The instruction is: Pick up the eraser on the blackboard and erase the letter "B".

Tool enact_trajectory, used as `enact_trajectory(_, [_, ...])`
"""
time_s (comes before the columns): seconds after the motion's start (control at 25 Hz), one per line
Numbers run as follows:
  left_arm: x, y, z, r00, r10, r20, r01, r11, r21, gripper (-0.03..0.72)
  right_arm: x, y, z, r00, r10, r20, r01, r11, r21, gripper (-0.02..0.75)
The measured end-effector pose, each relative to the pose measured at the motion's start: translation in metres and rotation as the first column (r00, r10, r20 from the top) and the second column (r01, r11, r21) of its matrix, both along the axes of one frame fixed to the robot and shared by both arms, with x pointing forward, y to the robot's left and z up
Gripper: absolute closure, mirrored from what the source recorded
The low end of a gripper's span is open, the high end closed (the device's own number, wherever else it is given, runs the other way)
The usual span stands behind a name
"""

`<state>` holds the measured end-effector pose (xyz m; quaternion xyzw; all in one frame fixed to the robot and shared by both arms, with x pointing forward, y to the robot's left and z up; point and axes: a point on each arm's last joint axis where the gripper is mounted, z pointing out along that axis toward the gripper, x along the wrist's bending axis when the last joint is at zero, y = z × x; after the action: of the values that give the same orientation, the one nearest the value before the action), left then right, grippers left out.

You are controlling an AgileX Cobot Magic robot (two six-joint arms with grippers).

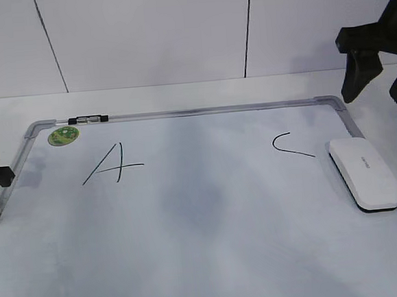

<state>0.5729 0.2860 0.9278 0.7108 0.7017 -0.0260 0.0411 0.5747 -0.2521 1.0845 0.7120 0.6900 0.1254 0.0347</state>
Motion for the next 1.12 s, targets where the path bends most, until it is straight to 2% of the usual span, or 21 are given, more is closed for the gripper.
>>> enact_trajectory(0.4, [-0.001, 0.000, 0.002, 1.000, 0.000, 0.002, 0.000, 1.000, 0.000, 0.463, 0.000, 0.000, 0.000, 1.000, 0.001, 0.000, -0.001, 1.000, 0.001, 0.169])
enact_trajectory(0.64, [-0.009, 0.002, 0.027, 0.999, -0.019, 0.029, 0.019, 1.000, 0.015, 0.454, 0.000, 0.001, 0.000, 1.000, 0.000, -0.001, 0.000, 1.000, 0.006, 0.169])
enact_trajectory(0.76, [-0.009, 0.002, 0.027, 0.999, -0.019, 0.029, 0.019, 1.000, 0.015, 0.454, 0.000, 0.001, 0.000, 1.000, -0.001, -0.002, 0.001, 1.000, 0.015, 0.169])
enact_trajectory(0.8, [-0.015, 0.003, 0.036, 0.999, -0.039, 0.008, 0.039, 0.999, 0.036, 0.452, -0.001, 0.002, 0.001, 1.000, -0.001, 0.000, 0.001, 1.000, 0.020, 0.169])
enact_trajectory(0.92, [-0.022, 0.005, 0.039, 0.997, -0.053, -0.053, 0.055, 0.997, 0.049, 0.452, -0.004, 0.002, 0.007, 1.000, -0.002, 0.017, 0.002, 0.999, 0.033, 0.169])
enact_trajectory(1.0, [-0.022, 0.005, 0.039, 0.997, -0.053, -0.053, 0.055, 0.997, 0.049, 0.452, -0.010, 0.002, 0.018, 0.999, -0.001, 0.048, -0.001, 0.999, 0.038, 0.169])
enact_trajectory(1.04, [-0.028, 0.005, 0.040, 0.992, -0.057, -0.111, 0.063, 0.997, 0.049, 0.452, -0.014, 0.001, 0.023, 0.998, -0.001, 0.064, -0.002, 0.999, 0.039, 0.169])
enact_trajectory(1.12, [-0.031, 0.005, 0.040, 0.988, -0.059, -0.143, 0.066, 0.997, 0.047, 0.451, -0.019, 0.001, 0.032, 0.996, 0.001, 0.090, -0.005, 0.999, 0.041, 0.169])
